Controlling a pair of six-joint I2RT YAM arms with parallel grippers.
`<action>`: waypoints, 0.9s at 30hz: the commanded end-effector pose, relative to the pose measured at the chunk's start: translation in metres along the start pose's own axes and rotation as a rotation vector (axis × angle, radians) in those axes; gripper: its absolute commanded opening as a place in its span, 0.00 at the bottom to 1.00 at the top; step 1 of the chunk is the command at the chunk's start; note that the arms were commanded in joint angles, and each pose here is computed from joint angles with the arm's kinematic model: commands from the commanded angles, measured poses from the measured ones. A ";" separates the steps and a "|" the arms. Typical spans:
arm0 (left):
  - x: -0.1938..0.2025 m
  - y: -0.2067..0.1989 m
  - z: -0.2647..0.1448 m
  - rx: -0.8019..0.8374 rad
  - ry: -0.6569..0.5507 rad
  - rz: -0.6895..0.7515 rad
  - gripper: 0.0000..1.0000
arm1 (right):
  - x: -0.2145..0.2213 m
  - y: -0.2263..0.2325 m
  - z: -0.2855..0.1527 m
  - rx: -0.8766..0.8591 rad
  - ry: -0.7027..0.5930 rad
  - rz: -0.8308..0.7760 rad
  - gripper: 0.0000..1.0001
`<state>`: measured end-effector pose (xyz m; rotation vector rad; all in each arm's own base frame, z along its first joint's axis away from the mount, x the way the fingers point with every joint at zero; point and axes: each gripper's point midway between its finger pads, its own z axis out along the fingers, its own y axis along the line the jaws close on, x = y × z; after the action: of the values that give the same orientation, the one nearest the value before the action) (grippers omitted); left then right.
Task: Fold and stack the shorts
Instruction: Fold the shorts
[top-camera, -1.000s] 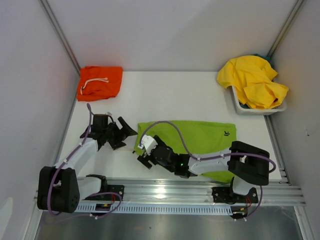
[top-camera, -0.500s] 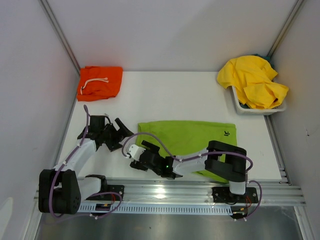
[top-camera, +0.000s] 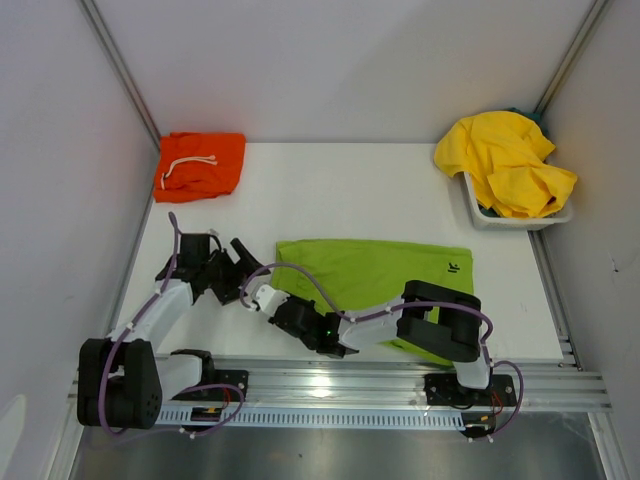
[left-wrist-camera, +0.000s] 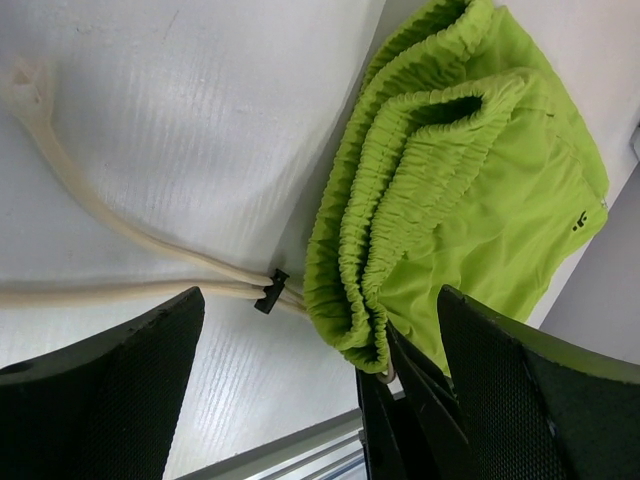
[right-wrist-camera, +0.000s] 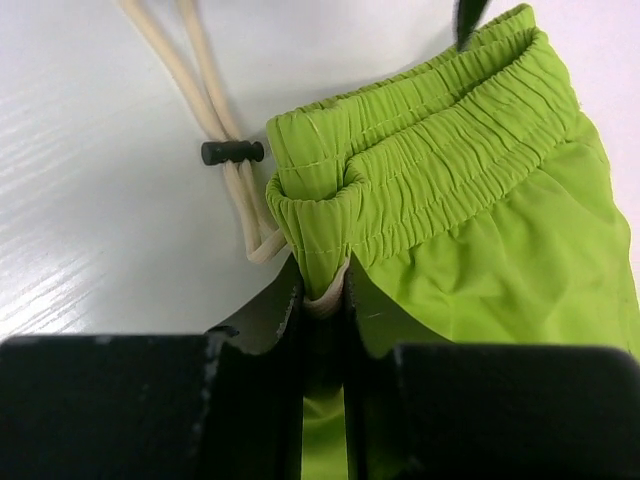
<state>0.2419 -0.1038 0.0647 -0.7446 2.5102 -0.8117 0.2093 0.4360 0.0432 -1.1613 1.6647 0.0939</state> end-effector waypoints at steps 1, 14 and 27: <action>-0.004 -0.009 -0.001 0.057 -0.011 0.010 0.99 | -0.011 -0.013 0.002 0.074 -0.061 0.094 0.04; 0.010 -0.027 0.012 0.179 0.019 -0.057 0.99 | -0.018 -0.037 -0.007 0.099 -0.159 0.292 0.00; 0.006 -0.066 0.025 0.242 0.052 -0.083 0.99 | -0.027 -0.046 -0.022 0.092 -0.243 0.323 0.00</action>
<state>0.2564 -0.1519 0.0661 -0.7801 2.4372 -1.0768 0.2218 0.4100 0.0543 -0.8927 1.6819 0.2561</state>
